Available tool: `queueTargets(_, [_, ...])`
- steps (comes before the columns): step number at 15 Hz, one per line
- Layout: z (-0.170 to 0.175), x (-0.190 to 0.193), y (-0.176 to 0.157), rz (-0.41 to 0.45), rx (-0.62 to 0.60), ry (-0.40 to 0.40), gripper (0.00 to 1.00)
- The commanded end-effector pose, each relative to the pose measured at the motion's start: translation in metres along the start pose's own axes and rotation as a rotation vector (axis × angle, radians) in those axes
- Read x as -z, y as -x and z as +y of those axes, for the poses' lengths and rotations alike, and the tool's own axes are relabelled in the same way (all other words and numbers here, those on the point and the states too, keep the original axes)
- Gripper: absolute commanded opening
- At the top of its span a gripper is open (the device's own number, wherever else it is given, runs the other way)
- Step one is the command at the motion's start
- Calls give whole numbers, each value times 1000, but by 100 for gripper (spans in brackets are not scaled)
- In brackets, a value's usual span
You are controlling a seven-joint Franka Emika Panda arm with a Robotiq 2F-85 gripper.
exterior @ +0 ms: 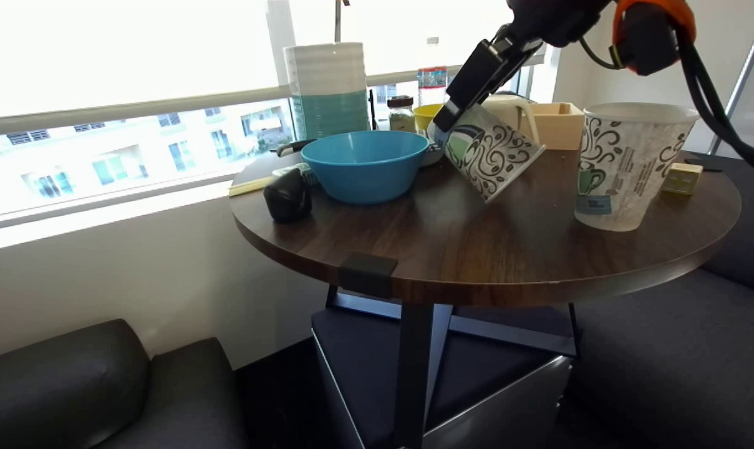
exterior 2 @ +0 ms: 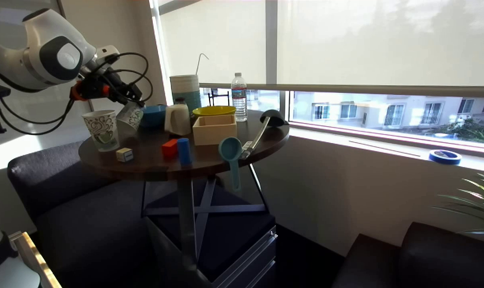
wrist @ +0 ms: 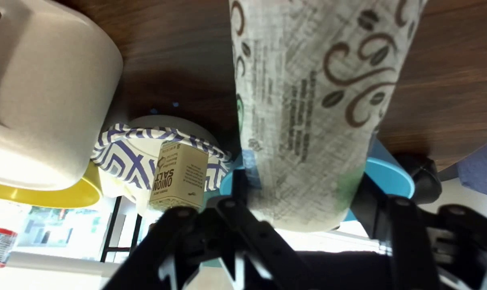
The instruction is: Turn the paper cup on the left upside down, pick up the paper cup on the right and put it on the paper cup to the left
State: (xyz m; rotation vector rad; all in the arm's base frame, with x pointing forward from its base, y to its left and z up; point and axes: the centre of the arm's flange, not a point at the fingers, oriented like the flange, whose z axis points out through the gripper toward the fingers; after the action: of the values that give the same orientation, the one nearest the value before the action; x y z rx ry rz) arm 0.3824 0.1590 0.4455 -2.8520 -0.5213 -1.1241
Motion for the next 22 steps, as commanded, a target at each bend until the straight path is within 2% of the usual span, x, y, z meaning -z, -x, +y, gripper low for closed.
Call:
queueTargets(1, [7,21,16,68,-4,-27,39])
queueTargets(8, [1,15,8,129,-28,-70,39])
queueTargets(14, [-4,5,13,111,-32,-120,39])
queueTargets(16, [-5,-1,13,114,-43,-112,39])
queueTargets(17, [-5,-3,13,120,-42,-113,89])
queueTargets(18, [-5,-4,13,125,-44,-110,90])
queueTargets(20, [-2,-3,13,134,-48,-104,99])
queueTargets(22, [0,-1,14,133,-50,-101,100])
